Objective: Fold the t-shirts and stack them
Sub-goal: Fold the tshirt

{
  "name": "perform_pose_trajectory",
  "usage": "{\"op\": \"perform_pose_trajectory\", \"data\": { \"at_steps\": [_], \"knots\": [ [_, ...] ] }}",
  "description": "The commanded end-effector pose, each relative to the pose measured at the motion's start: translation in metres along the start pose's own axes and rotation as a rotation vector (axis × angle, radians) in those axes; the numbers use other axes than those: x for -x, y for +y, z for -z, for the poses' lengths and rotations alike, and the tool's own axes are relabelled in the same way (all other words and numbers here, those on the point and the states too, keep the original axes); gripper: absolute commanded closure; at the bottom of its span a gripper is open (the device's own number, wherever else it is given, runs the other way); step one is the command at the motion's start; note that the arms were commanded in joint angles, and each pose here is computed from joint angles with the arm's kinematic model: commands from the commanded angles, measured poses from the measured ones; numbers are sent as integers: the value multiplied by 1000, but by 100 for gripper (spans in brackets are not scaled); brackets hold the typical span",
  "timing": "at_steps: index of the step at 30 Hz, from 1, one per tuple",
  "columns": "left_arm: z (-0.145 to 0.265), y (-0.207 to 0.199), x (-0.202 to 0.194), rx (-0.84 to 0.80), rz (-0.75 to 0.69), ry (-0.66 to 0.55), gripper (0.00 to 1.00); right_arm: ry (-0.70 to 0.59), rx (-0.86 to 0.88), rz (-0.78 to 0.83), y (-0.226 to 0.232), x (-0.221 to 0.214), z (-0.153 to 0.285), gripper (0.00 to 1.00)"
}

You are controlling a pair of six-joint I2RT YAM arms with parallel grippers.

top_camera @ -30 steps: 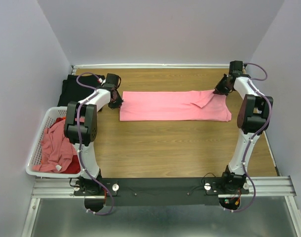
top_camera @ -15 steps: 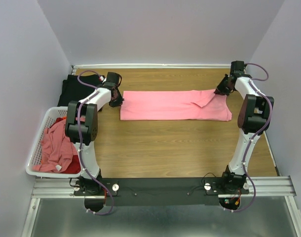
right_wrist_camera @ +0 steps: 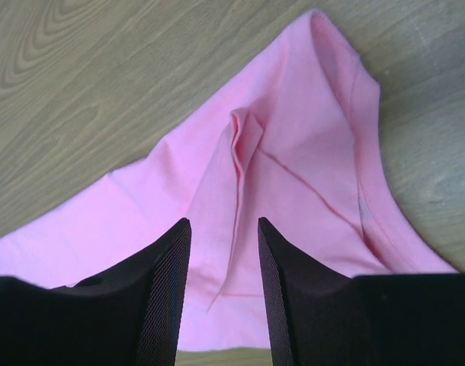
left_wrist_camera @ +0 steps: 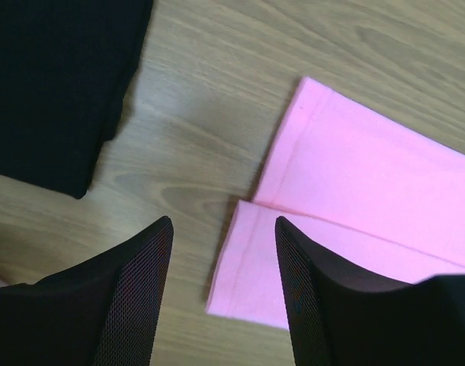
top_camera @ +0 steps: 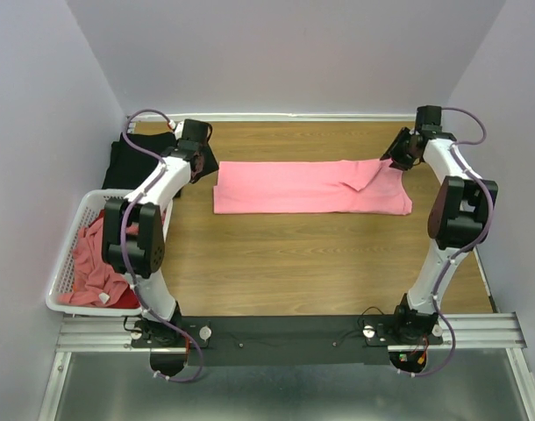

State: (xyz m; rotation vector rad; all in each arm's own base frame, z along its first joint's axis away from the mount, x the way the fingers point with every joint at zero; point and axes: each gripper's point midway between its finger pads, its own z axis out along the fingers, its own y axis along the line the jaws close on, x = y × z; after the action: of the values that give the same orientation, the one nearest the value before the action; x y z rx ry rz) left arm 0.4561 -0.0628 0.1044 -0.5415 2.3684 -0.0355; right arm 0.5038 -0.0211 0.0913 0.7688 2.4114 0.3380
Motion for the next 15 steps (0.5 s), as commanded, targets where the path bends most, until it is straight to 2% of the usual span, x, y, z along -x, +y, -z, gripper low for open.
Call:
{"op": "perform_pose_trajectory", "data": {
  "at_steps": [1, 5, 10, 15],
  "knots": [
    [28, -9, -9, 4, -68, -45, 35, 42, 80, 37, 17, -19, 12, 51],
    [35, -36, -28, -39, -129, -43, 37, 57, 160, 24, 35, -27, 10, 52],
    [25, -64, -51, -104, -178, 10, 39, -46, 26, -34, 16, -4, 3, 52],
    [37, -100, -69, -227, -215, 62, 40, -19, 23, -56, 14, -10, -13, 52]
  ]
}}
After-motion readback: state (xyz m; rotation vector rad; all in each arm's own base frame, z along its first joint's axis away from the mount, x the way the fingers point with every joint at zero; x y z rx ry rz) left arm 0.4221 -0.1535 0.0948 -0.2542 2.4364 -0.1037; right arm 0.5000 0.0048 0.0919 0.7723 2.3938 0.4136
